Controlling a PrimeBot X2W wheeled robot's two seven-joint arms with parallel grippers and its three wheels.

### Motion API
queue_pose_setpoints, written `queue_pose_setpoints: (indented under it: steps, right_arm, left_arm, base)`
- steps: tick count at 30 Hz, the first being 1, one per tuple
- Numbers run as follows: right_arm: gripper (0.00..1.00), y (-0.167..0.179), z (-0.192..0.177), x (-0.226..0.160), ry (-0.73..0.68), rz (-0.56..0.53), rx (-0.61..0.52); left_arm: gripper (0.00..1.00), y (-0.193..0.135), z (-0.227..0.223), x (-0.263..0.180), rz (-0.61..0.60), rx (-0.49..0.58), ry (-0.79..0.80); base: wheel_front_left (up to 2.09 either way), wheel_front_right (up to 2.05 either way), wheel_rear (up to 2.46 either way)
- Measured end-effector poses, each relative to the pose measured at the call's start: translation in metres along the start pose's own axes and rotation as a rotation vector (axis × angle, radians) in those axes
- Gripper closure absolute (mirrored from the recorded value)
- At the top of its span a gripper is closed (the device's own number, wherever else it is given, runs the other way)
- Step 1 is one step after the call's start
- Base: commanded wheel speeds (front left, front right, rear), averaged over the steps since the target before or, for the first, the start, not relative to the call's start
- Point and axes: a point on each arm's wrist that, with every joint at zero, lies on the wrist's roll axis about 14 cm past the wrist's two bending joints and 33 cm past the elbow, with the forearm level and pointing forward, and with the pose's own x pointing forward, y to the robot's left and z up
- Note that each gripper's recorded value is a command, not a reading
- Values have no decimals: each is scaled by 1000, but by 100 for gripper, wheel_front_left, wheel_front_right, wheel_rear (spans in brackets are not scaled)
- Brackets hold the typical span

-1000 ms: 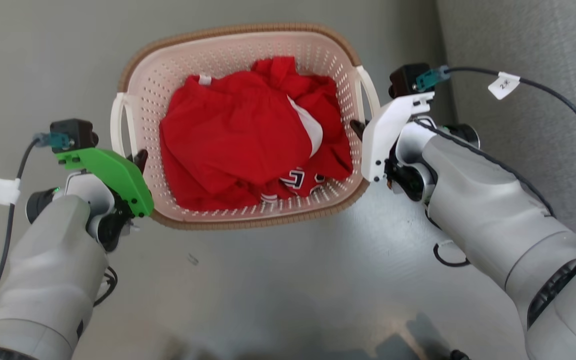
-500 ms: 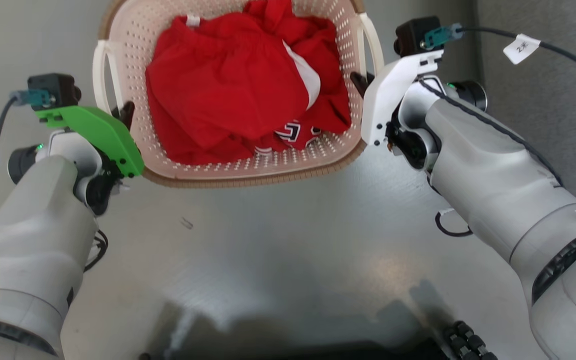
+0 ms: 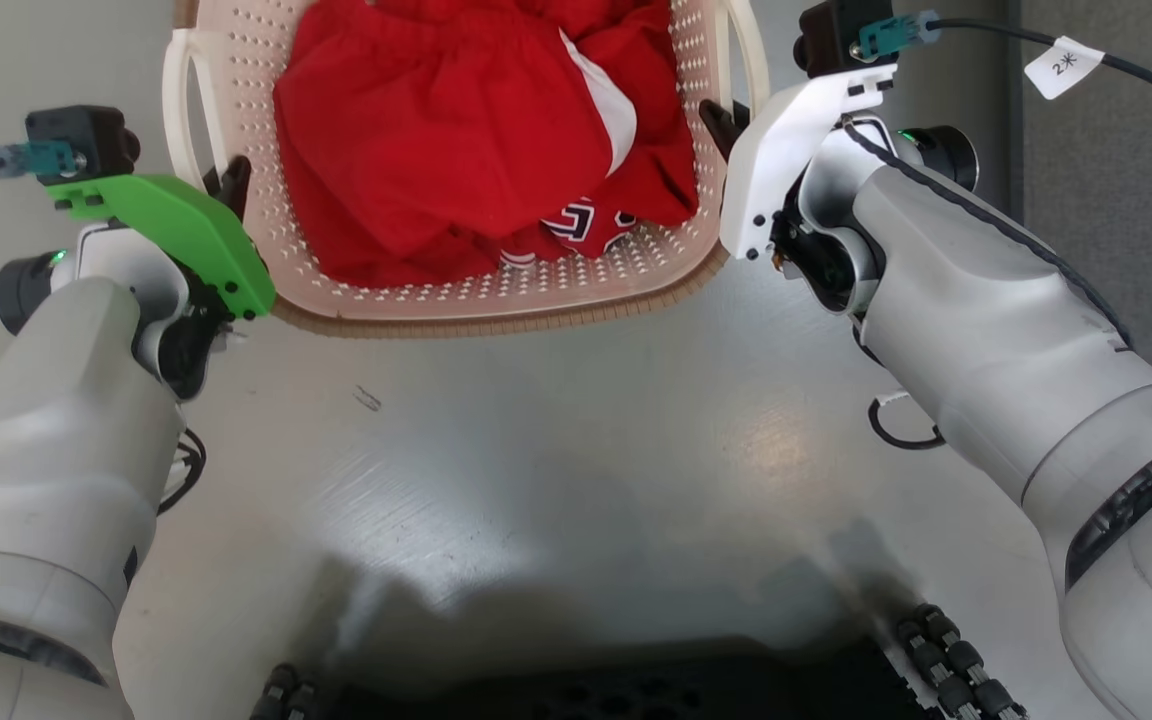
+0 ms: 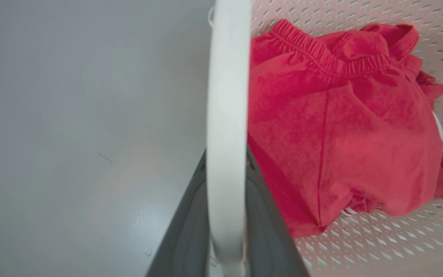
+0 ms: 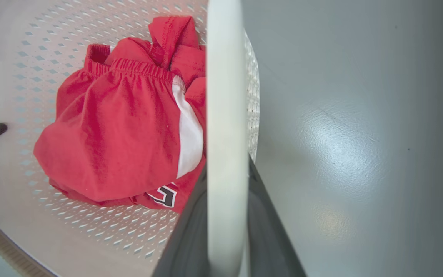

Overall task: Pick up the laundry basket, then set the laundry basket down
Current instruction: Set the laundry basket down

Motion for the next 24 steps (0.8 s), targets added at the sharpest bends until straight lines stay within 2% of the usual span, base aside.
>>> queue_pose_setpoints:
  steps: [24]
  right_arm:
    - [100, -12, -1, 30, -45, 2, 44]
  left_arm:
    - [100, 13, 2, 29, 15, 11, -42]
  base:
    - [0, 0, 0]
